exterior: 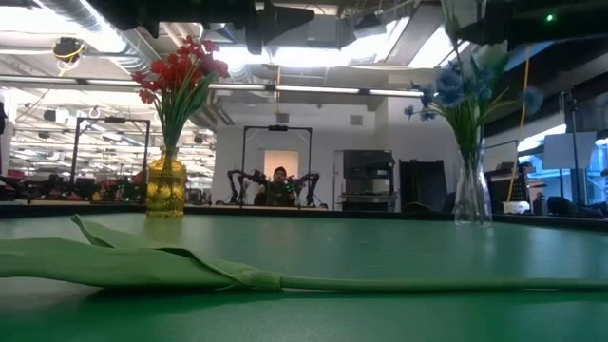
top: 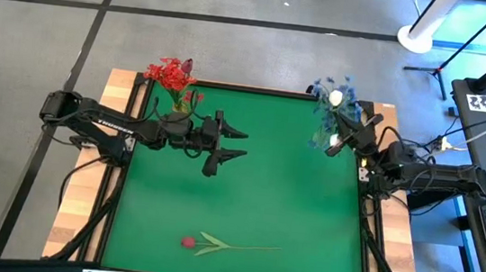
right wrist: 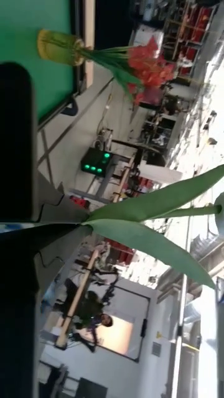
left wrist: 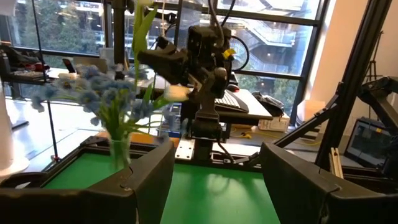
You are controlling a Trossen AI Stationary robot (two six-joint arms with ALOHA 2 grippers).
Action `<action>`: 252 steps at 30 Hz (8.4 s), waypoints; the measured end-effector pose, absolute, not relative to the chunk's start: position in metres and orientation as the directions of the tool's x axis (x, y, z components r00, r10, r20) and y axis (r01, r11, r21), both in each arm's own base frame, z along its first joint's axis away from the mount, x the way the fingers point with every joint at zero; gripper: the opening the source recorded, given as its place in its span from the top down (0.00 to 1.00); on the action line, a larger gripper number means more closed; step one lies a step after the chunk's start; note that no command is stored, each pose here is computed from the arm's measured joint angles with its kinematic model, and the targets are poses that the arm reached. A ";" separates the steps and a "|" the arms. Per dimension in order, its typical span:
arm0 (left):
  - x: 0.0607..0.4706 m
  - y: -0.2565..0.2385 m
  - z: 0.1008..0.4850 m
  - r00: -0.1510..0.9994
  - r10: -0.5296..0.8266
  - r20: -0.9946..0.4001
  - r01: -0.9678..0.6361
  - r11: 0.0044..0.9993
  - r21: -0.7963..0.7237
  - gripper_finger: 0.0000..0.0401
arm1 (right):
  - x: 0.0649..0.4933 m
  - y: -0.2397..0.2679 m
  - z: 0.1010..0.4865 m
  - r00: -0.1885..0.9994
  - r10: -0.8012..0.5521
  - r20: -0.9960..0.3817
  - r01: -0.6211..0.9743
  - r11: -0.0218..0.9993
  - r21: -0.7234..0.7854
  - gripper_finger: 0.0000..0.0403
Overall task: Sort flowers into vase by color
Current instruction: Put the white flower into the transparent vase, then put the dark red flower into the yellow vase
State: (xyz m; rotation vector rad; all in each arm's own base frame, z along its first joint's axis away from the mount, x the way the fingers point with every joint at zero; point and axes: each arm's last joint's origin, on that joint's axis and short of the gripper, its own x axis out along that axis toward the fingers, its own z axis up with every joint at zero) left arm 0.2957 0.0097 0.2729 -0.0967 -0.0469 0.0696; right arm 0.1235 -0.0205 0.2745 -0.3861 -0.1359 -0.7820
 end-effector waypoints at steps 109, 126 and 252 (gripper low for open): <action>0.296 0.004 0.266 0.998 0.054 -0.033 -0.058 0.990 -0.127 0.42 | 0.116 -0.029 0.348 0.275 -0.959 -0.064 0.932 0.283 -0.227 0.64; 0.255 -0.002 0.297 0.991 0.115 -0.074 -0.123 0.985 -0.117 0.42 | 0.129 -0.009 0.414 0.954 -0.284 0.092 0.283 0.959 0.027 0.40; 0.125 -0.040 0.340 0.994 0.092 -0.063 -0.106 0.956 -0.275 0.42 | 0.309 0.147 0.256 0.757 -0.342 -0.557 0.319 0.937 -0.143 1.00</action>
